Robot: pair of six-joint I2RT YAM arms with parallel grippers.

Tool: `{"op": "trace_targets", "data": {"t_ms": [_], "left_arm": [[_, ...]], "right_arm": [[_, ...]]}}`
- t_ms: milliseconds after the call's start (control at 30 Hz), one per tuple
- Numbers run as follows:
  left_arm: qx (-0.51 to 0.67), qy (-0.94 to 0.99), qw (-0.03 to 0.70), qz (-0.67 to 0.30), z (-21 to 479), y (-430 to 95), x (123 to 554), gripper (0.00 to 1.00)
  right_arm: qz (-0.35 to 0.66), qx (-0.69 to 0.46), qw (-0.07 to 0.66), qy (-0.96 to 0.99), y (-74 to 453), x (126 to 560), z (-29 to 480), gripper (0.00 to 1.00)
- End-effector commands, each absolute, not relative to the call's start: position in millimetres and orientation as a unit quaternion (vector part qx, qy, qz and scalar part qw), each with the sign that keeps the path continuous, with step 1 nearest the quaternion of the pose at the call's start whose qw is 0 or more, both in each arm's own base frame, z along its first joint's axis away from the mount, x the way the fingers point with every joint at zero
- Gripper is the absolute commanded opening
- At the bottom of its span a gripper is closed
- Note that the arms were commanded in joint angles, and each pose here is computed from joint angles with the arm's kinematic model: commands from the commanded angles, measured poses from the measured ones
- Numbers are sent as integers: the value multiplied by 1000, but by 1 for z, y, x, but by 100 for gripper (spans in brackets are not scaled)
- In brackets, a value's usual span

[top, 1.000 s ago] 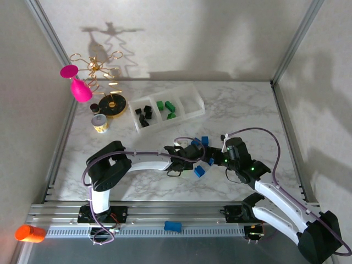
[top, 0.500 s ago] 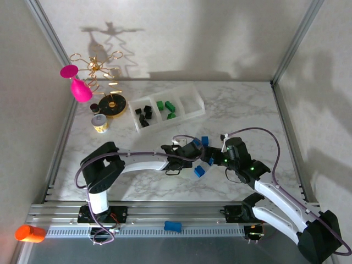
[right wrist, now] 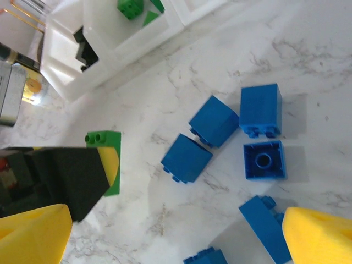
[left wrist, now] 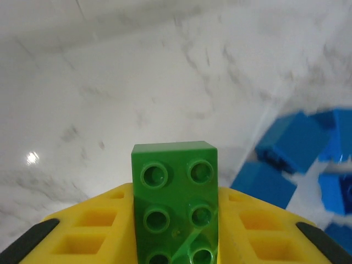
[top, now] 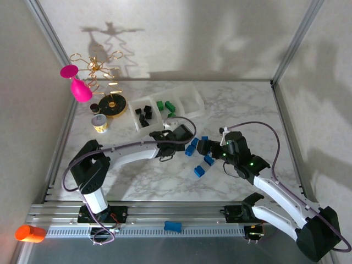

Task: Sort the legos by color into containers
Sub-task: Place the lego in the container.

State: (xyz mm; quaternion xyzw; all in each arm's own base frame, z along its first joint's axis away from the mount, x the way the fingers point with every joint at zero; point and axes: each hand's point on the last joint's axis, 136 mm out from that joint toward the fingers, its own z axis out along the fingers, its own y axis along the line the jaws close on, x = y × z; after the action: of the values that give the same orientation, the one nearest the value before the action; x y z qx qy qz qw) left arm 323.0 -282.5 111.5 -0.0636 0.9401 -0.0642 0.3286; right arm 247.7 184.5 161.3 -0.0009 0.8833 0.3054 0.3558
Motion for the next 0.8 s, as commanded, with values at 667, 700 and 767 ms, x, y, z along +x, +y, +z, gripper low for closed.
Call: {"op": "trace_targets", "data": {"t_ms": [667,700,767], "left_arm": [[-146,902,405,-21,136,-226,524,25],[-148,902,404,-25,133,-227,532,25],[-148,905,397,-24,126,-229,543,26]], "right_arm": [[326,-16,398,858,226,311,189,99],[327,-16,396,858,227,311,188,99],[328,-16,394,859,228,311,187,99]]}}
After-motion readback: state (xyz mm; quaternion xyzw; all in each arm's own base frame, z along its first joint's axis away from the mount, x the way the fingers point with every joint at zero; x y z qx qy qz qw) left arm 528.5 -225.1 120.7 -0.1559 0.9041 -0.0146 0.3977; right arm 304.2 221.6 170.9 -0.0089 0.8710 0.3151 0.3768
